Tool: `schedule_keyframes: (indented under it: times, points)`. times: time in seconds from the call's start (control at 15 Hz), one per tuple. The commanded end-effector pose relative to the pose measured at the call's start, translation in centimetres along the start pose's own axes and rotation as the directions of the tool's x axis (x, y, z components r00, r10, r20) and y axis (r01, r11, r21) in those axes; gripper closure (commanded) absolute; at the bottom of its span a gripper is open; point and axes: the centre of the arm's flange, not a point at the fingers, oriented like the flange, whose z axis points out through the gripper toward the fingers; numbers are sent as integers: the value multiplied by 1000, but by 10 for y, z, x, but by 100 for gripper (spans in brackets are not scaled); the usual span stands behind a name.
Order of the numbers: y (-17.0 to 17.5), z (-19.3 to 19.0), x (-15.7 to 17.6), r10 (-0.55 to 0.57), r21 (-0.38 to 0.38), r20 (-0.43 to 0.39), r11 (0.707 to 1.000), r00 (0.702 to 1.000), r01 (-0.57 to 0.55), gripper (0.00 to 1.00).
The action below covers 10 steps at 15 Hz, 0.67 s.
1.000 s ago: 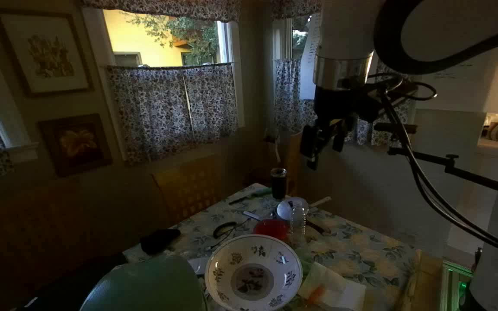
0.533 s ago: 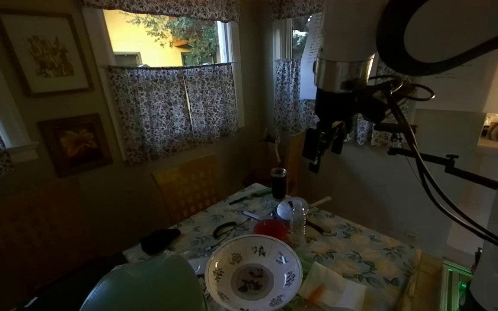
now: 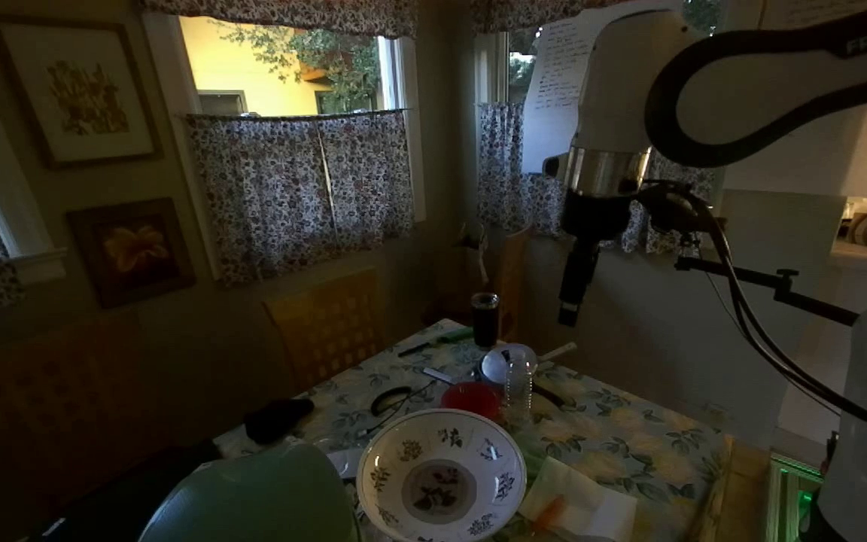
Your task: Move the spatula to the right and place it under the napkin.
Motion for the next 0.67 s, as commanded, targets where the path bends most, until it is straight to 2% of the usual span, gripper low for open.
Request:
schedule_keyframes:
  times: [0.0,0.13,0.27,0.47,0.6]
  points:
    - [24,42,-20,-177,88,45,981,983,172,0]
    - [30,63,-29,-249,66,82,968,965,244,0]
    - [31,85,-36,-307,32,71,952,949,305,0]
    - [36,105,-32,-406,-89,45,908,913,408,0]
    - [39,113,-25,-409,-131,20,904,912,408,0]
